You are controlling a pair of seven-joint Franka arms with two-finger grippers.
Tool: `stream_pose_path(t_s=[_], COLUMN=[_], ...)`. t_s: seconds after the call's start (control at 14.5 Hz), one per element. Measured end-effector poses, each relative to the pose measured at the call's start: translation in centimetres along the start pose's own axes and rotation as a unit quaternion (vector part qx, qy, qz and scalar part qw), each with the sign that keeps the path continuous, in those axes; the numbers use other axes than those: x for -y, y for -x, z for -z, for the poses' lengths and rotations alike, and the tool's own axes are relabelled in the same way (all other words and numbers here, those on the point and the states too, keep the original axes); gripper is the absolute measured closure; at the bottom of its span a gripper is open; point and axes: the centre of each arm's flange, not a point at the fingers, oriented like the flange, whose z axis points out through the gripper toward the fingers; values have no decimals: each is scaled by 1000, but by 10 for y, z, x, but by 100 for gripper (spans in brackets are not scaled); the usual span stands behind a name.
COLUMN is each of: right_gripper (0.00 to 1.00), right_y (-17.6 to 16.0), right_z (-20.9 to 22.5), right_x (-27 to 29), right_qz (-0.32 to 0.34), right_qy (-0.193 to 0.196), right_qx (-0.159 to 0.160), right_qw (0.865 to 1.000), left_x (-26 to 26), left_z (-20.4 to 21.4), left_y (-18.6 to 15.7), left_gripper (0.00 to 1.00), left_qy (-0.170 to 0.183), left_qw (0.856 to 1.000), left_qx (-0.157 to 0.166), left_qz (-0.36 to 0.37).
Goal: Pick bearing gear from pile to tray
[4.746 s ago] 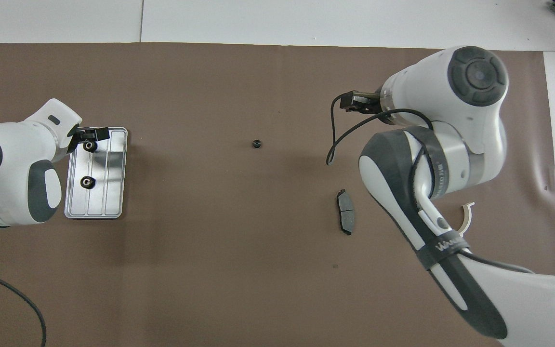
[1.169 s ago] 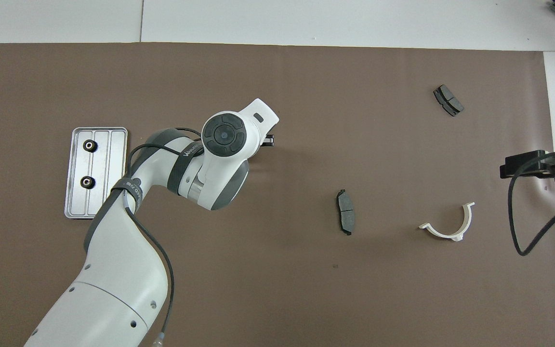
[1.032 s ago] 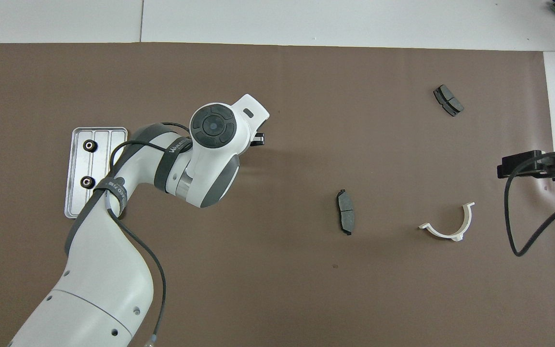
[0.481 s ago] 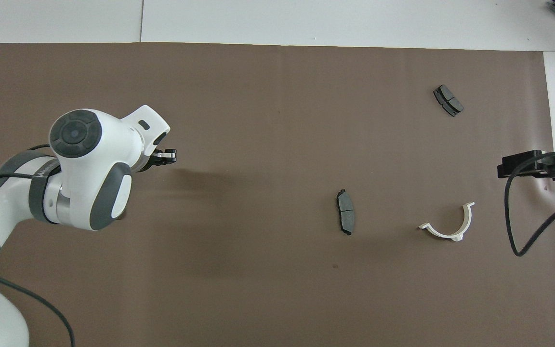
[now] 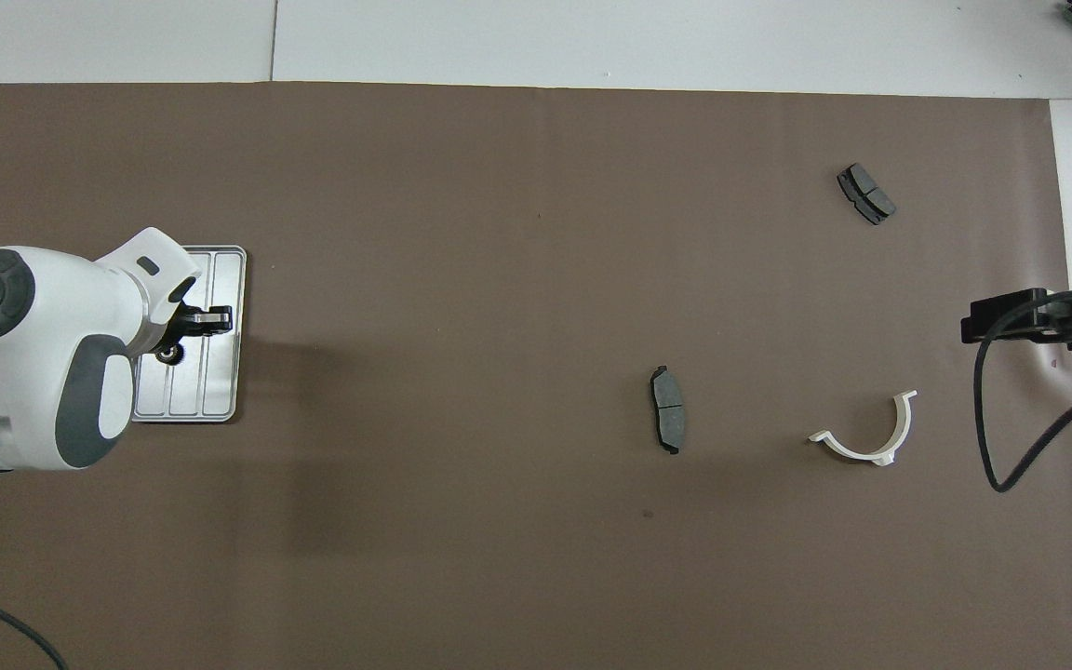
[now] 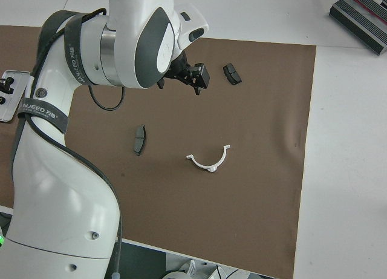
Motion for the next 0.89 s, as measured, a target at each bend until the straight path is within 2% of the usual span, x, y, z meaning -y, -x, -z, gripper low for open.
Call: stream_pose_path(t_s=[0.14,0.34,0.41,0.83,0.89], right_gripper=[0,0,0,0,0], right_y=[0,0,0,0,0], right_z=[0,0,0,0,0], right_x=[-1,-4,-4,2,2], right_qz=[-7,-10,-10,-5,-5], right_qy=[0,0,0,0,0], right_qx=[0,0,0,0,0], right_qw=[1000,1000,1000,1000,1000], left_x=[13,18,18,21,21], left_z=[-11,-20,-22,-11,-1], left_y=[7,12,12,1,-5], left_gripper=[76,76,70,7,0], left_qy=[-1,-2,-2,-3,-3], left_qw=[1000,1000,1000,998,998], left_qx=[-10,-5,-4,-7,-2], left_qz=[-4,-18,-22,-58,-59])
